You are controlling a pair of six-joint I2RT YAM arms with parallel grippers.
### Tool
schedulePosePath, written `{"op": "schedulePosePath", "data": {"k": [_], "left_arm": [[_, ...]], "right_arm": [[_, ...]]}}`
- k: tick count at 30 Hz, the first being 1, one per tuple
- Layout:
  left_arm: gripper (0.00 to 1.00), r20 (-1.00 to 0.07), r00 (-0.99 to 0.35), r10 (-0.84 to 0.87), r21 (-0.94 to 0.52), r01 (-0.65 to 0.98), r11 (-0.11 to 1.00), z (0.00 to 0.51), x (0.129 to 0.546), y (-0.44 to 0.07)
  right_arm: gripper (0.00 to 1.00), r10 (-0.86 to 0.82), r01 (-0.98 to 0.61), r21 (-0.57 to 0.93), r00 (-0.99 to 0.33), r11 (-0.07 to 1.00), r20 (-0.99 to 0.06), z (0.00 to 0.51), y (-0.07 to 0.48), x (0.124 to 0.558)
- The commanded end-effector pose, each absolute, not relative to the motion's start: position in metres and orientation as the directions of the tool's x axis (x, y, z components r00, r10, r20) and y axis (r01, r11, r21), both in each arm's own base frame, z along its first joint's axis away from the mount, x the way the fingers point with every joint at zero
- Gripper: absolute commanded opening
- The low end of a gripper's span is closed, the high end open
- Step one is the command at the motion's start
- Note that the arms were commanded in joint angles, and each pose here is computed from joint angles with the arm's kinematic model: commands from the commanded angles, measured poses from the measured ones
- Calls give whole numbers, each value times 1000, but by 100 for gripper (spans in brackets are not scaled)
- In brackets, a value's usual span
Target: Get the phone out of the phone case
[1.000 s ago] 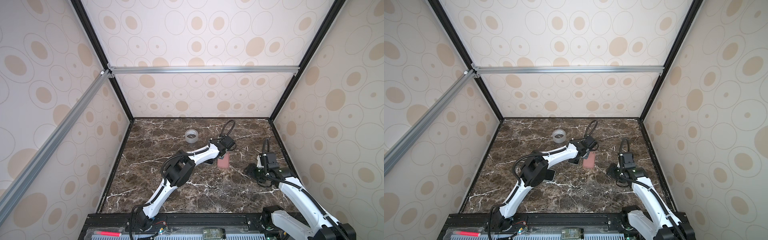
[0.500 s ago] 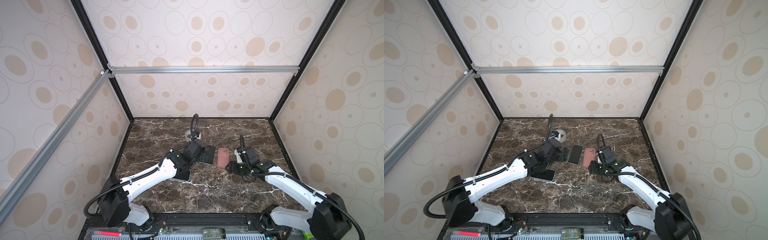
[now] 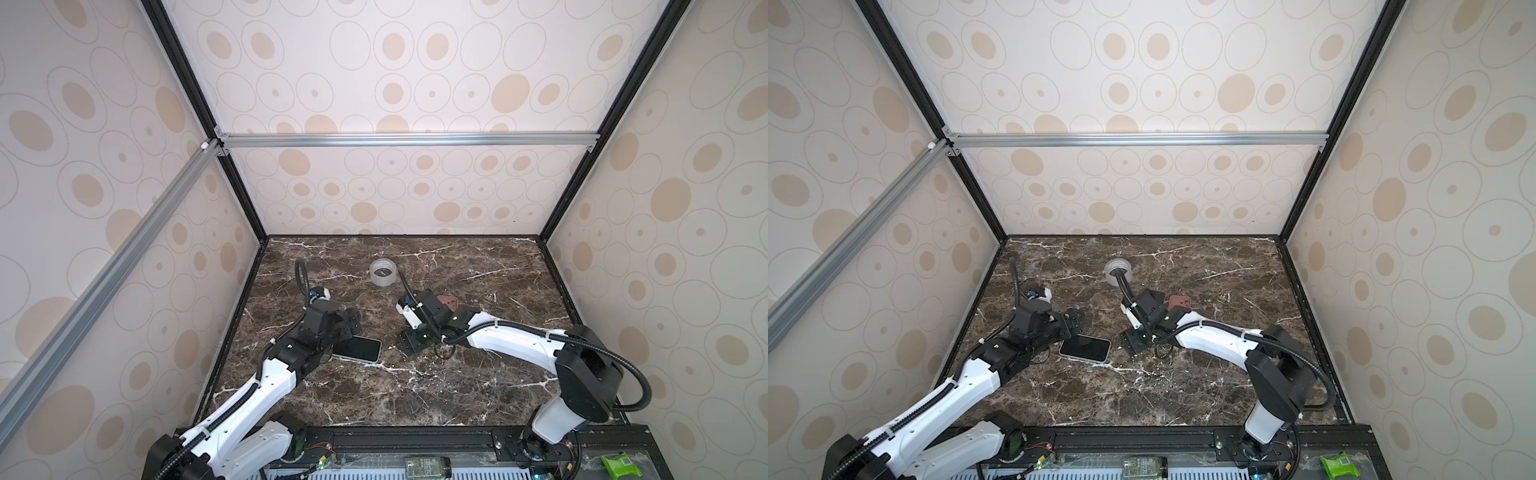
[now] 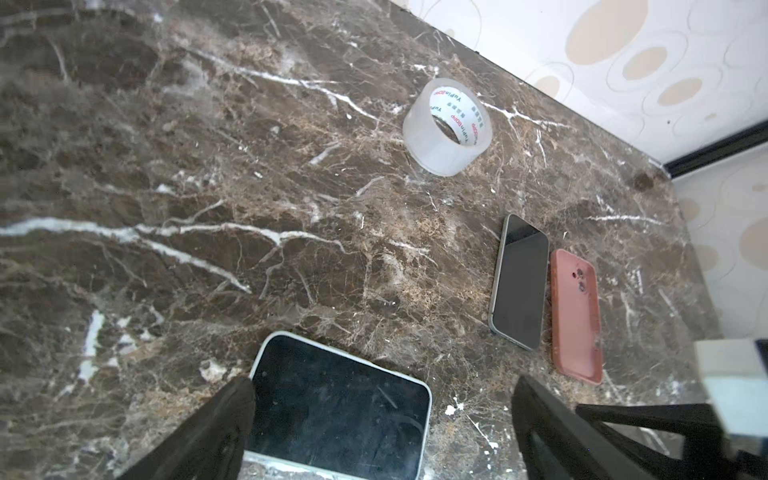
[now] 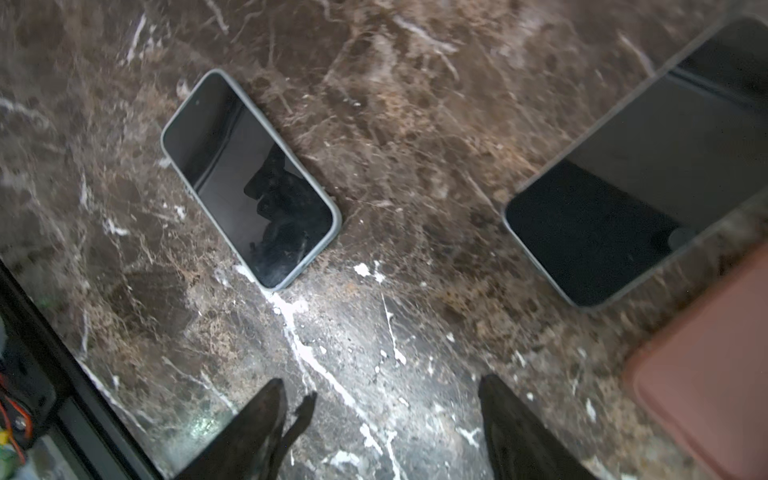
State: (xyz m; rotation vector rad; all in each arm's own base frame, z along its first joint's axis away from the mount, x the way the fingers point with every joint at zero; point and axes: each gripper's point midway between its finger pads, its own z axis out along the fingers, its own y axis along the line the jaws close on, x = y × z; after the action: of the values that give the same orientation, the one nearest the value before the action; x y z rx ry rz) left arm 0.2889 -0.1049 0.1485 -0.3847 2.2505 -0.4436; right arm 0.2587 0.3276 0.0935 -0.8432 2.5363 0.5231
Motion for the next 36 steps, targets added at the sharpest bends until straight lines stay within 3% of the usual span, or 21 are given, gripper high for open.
{"op": "schedulePosePath", "data": {"k": [1,16,25,36], "left_arm": [[100,-610,-640,-468,-507,-138,851,147,287,-101],[100,-439,-529,-726,-683,-328,653,118,277,-25],[100,-424,-491,-761,-683,-379,625,112,273,-11],[100,-417,-490,-765,-684,-385,619,109,272,-10]], "right_arm": [[80,-601,-740,178,-642,649,-476,92,345,254],[89,-850,-884,125,-468,451,-241,55,397,242],[91,-891,-903,94,-430,420,-147,36,404,243],[89,-914,-921,49,-390,387,-110,25,414,250]]}}
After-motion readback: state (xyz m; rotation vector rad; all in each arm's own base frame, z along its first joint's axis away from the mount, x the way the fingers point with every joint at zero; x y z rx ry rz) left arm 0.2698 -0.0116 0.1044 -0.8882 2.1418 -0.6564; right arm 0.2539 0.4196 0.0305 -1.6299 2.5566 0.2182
